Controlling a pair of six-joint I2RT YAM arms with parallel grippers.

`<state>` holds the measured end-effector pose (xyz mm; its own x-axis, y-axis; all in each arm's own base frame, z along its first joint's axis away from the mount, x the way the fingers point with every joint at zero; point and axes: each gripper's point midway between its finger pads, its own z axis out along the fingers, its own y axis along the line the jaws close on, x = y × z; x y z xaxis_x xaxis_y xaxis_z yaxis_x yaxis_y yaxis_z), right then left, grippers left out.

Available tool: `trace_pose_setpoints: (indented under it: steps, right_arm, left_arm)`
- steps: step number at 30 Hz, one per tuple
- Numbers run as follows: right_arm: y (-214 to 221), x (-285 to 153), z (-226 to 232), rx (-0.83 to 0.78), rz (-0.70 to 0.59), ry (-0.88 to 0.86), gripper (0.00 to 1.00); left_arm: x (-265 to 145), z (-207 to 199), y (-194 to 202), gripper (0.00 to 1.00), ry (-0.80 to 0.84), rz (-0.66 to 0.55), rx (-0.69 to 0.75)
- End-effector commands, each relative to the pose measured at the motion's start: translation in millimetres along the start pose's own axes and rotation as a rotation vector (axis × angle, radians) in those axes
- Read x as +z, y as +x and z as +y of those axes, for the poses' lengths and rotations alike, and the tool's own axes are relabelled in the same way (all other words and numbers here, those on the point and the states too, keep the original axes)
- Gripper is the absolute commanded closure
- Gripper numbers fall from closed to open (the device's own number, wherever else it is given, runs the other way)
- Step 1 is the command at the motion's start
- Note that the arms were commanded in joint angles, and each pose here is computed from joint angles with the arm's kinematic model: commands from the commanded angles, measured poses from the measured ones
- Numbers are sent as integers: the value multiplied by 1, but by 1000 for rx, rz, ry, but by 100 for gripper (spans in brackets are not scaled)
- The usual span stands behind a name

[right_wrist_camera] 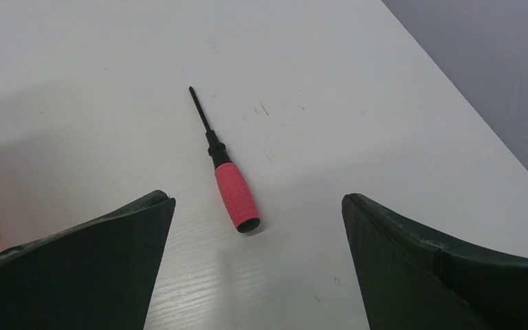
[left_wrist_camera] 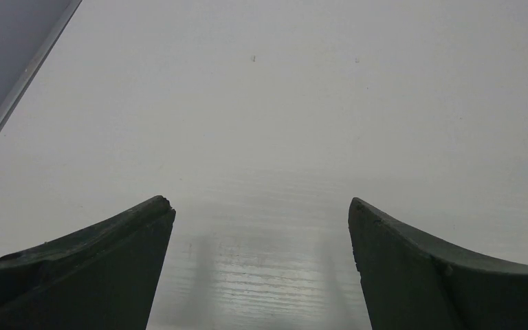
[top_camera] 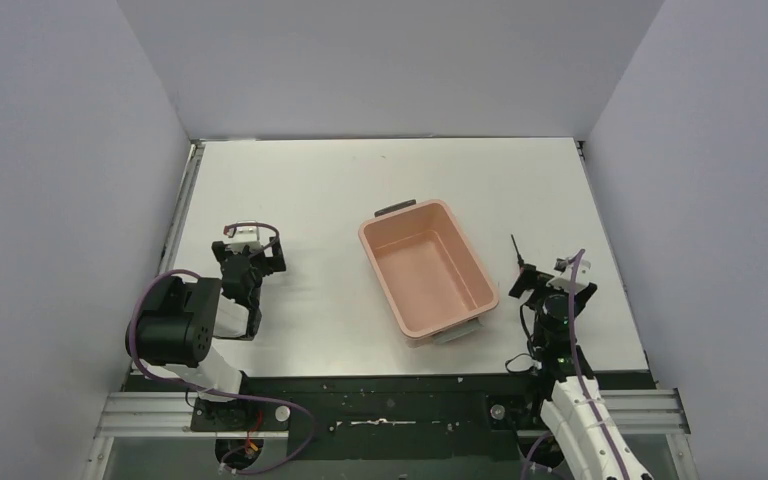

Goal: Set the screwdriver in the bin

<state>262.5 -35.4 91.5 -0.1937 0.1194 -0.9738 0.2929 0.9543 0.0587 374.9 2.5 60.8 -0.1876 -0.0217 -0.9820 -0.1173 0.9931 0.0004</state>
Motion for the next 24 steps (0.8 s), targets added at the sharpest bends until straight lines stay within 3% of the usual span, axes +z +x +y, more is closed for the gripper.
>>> trace_pose_setpoints:
  steps: [1, 5, 10, 13, 16, 24]
  right_arm:
    - [-50, 6, 3, 57, -86, 28, 0]
    - [-79, 17, 4, 26, 11, 79, 0]
    - [-96, 50, 23, -103, 296, 7, 0]
    - [-72, 67, 36, -178, 571, -93, 0]
    - [-41, 72, 47, -211, 751, -173, 4]
    - [25, 80, 44, -228, 931, -173, 23]
  left_arm:
    - [3, -1, -13, 3, 6, -44, -2]
    - [3, -1, -13, 3, 6, -45, -1]
    - [3, -1, -13, 3, 6, -45, -1]
    - [3, -1, -13, 3, 5, -44, -2]
    - [3, -1, -14, 3, 7, -45, -2]
    - [3, -1, -13, 3, 6, -45, -1]
